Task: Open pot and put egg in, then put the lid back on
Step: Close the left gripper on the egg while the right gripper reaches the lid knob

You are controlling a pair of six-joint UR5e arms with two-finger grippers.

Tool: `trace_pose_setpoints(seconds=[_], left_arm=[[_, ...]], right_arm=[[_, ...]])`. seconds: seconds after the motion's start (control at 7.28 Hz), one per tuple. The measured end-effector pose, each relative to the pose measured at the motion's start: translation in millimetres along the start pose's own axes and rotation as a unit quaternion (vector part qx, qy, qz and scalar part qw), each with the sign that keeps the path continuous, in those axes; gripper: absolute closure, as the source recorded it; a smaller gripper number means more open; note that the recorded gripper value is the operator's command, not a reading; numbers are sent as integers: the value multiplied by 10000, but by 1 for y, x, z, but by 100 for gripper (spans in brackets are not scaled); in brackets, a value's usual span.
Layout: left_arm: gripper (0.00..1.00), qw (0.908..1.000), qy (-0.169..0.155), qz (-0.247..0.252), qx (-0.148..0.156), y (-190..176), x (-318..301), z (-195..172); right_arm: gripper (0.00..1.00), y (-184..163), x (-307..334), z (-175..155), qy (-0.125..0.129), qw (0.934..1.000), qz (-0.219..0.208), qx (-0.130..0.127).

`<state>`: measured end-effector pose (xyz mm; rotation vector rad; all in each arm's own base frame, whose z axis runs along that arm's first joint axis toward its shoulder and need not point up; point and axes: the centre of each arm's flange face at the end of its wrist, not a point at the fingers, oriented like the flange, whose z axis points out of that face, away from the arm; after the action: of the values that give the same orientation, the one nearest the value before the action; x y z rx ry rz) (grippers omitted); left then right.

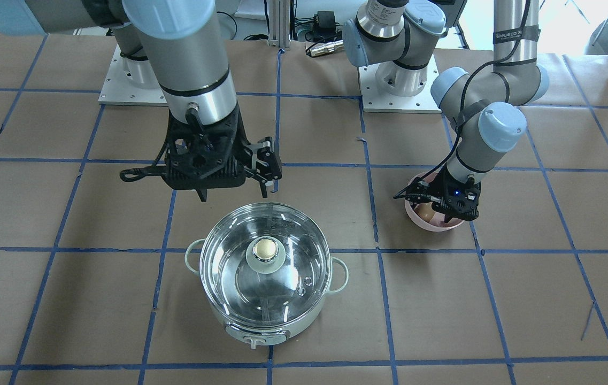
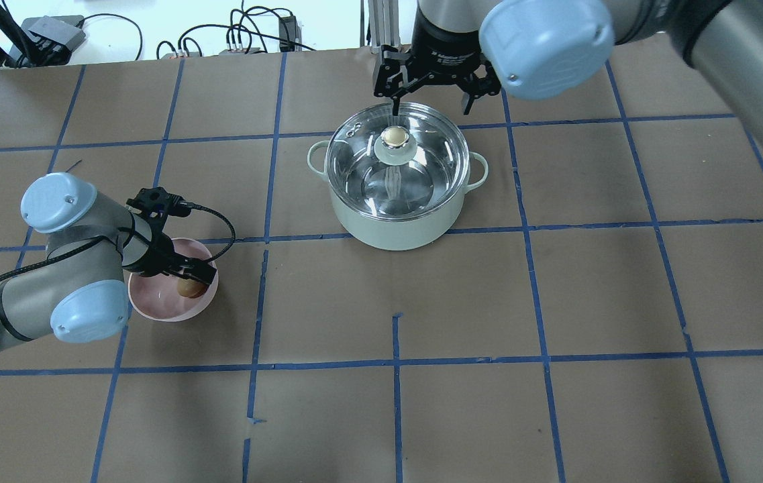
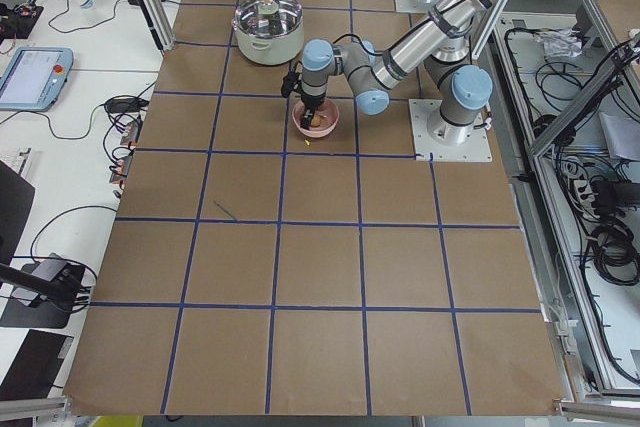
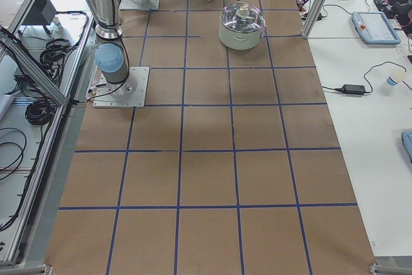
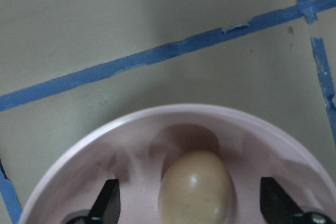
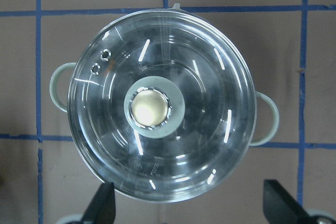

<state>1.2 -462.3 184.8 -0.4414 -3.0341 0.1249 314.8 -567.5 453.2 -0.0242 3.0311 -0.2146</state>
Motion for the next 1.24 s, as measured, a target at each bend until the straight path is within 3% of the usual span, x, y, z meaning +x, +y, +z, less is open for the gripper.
trace_pose_setpoints(seconds=[0.14,0.27,0.41,0.69,0.96,1.24], left_arm=[[16,10000,-5,4,3,0,0,1],[35,10000,-4,2,4,-1,-1,2],[46,10000,-3,-1,6,-1,0,2],[56,10000,13,-27,2,0,1,3],[74,10000,21,-27,-3,0,2,4],[82,10000,20,-7,-1,-1,4,3]], right_arm=[[0,-9,-17,30,-43,9999,2,90],[0,-16,-27,55,-68,9999,-34,153],[3,-21,-31,73,-50,9998,-52,160],[5,-21,-28,91,87,9999,-58,109],[8,-17,-24,101,243,9997,-62,53],[14,-13,-21,108,285,9996,-31,1]])
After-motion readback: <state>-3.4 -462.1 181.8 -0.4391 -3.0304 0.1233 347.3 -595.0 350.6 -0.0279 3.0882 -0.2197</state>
